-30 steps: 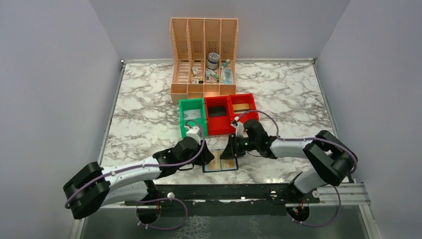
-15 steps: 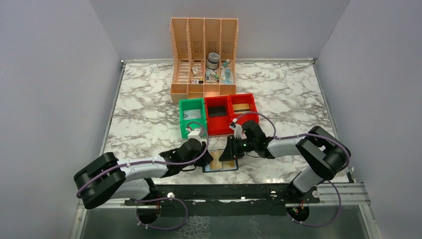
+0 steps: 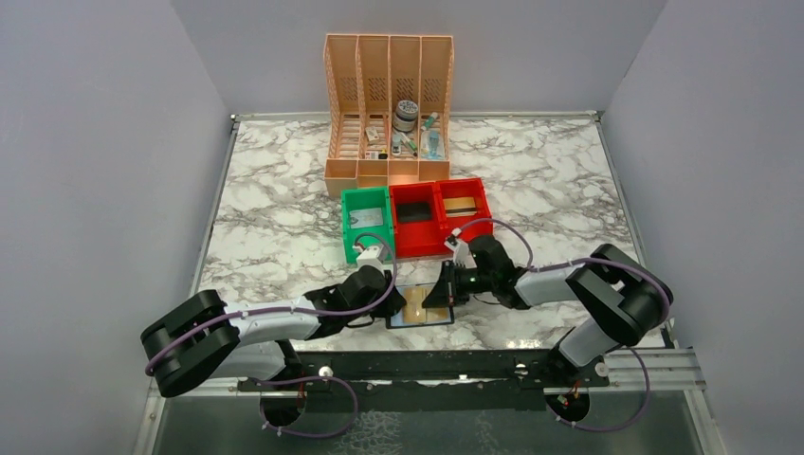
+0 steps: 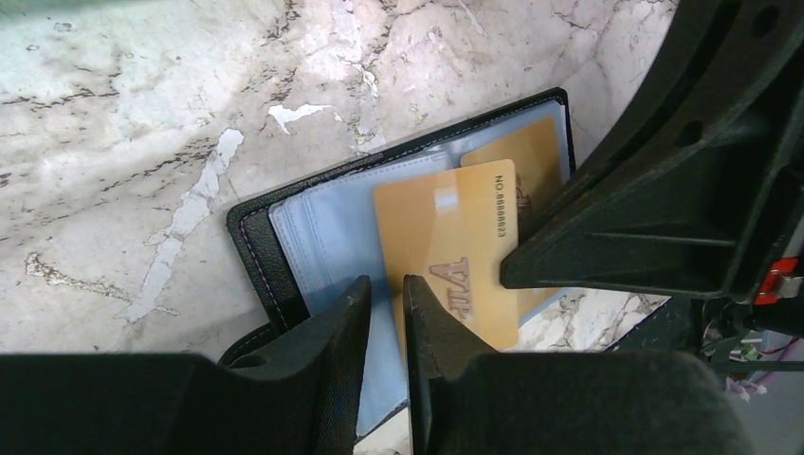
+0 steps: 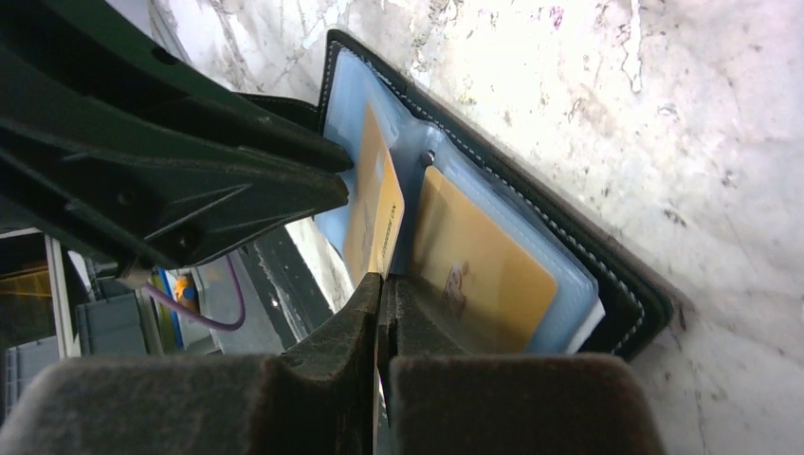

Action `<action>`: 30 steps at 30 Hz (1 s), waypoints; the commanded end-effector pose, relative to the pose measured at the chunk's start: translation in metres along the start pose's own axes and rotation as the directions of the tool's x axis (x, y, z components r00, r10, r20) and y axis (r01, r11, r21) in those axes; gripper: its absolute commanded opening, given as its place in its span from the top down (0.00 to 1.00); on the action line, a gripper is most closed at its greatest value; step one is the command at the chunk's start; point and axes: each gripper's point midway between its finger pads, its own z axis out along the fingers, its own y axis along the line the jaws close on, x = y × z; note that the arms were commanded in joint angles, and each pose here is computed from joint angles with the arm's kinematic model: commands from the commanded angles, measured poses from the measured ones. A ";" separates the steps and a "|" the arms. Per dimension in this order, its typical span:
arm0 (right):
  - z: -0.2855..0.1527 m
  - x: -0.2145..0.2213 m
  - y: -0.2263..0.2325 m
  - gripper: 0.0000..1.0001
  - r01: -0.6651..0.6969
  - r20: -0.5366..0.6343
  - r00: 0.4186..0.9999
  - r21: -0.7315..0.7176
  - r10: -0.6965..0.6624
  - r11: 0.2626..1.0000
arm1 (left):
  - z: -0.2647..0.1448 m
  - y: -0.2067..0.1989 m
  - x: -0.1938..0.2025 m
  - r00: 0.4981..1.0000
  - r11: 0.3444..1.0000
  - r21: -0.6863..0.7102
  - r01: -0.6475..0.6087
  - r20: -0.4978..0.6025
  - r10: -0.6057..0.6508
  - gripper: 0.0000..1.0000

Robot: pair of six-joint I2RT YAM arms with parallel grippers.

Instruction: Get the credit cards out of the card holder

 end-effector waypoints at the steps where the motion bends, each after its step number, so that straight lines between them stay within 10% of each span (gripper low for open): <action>1: -0.014 -0.002 -0.004 0.99 0.015 0.025 1.000 0.015 -0.016 1.000 | -0.009 0.056 0.038 0.991 0.979 -0.193 -0.067 -0.128 0.043 0.77; 19: -0.019 -0.013 -0.012 0.98 0.015 0.018 1.000 0.042 -0.016 0.999 | -0.031 -0.044 -0.022 0.997 0.988 0.133 -0.079 0.034 0.075 0.57; 30: -0.016 -0.017 -0.007 0.93 -0.004 0.036 0.999 0.012 0.004 1.000 | -0.002 -0.021 0.020 0.991 0.995 0.061 -0.080 -0.107 0.086 0.72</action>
